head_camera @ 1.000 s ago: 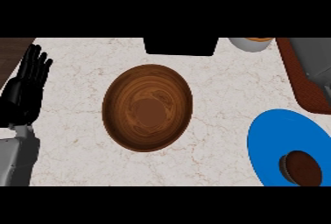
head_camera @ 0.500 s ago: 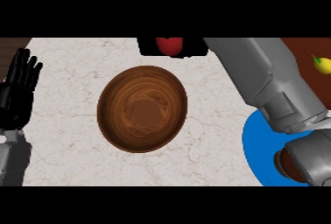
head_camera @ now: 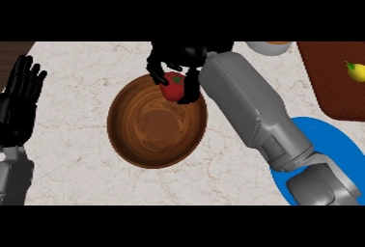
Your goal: Pick the tomato from the plate and place it in the bowl
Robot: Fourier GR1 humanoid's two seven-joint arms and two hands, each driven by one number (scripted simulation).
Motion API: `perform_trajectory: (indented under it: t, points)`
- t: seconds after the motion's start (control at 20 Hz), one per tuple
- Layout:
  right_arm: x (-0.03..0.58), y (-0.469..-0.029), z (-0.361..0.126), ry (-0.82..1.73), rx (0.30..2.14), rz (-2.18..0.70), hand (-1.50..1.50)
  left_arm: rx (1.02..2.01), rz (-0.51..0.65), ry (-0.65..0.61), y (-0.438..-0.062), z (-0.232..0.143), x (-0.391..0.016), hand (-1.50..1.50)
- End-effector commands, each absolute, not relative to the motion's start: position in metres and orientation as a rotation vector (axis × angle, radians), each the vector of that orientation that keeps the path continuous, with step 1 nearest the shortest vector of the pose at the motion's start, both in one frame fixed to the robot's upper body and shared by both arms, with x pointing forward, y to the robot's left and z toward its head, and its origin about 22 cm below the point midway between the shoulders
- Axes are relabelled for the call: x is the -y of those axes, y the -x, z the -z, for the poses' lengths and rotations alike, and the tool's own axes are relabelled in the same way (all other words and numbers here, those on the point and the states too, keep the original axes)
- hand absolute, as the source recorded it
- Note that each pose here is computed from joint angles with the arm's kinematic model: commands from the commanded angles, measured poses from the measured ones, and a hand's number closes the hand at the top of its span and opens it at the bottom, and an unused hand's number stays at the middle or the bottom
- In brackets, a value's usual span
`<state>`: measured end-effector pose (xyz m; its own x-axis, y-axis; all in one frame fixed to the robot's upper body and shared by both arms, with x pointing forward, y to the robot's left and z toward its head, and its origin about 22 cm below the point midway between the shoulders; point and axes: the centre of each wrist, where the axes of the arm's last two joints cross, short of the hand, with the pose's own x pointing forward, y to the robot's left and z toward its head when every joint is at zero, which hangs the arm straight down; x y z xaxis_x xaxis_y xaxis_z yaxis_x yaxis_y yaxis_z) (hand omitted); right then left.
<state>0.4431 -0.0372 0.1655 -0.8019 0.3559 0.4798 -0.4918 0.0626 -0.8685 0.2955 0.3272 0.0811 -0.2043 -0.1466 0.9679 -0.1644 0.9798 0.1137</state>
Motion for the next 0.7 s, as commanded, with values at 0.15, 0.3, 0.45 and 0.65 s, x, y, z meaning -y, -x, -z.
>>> perform_trajectory:
  t: [0.15, 0.3, 0.45, 0.65]
  points:
    - [0.047, -0.43, -0.106, -0.285, 1.583, -1.661, -1.5, 1.804, 0.001, -0.2, -0.302, -0.078, -0.304, 0.0]
    - [0.047, -0.431, -0.109, -0.428, 1.598, -1.522, -1.5, 1.802, 0.024, -0.213, -0.306, -0.085, -0.3, 0.0]
    - [0.045, -0.435, -0.127, -0.498, 1.696, -1.36, -1.5, 1.793, 0.001, -0.194, -0.309, -0.087, -0.31, 0.0]
    - [0.055, -0.443, -0.128, -0.448, 1.803, -1.114, -1.5, 1.818, 0.004, -0.199, -0.304, -0.077, -0.31, 0.0]
